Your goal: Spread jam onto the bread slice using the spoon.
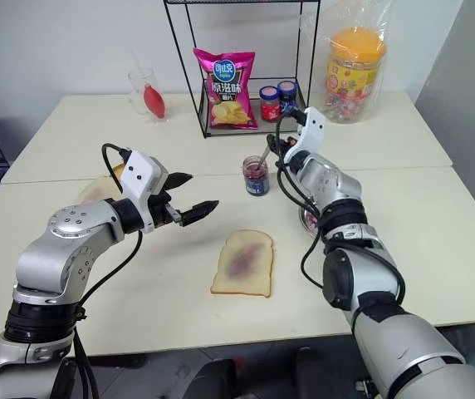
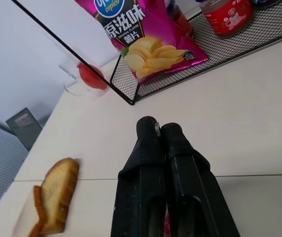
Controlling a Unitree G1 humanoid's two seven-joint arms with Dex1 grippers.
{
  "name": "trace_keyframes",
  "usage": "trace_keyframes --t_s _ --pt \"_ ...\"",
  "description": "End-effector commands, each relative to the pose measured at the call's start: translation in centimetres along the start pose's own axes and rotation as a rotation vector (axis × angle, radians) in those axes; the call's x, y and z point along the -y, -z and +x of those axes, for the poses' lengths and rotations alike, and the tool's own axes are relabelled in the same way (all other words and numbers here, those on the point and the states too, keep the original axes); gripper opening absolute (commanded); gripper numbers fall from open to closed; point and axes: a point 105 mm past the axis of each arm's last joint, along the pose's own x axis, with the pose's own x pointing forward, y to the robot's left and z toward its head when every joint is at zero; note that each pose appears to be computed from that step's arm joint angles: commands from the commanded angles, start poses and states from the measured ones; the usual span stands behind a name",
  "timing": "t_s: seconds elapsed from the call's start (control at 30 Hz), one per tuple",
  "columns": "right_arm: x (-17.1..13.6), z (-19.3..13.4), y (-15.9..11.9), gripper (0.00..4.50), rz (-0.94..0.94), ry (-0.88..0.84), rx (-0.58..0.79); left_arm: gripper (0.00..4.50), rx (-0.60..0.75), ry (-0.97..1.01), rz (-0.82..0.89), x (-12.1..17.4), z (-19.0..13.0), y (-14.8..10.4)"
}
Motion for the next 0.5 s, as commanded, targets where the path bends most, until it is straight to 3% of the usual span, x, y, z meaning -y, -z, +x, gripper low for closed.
trace_keyframes --t_s 0.03,0.5 --pt "-1.89 -0.07 -2.72 0.04 0.025 -0.051 0.066 4.5 0.036 0.01 0.032 0.16 0.16 -1.14" --pt "-1.19 -0.41 -3.53 0.04 0.049 -0.027 0.084 4.5 0.037 0.015 0.037 0.11 0.27 -1.28"
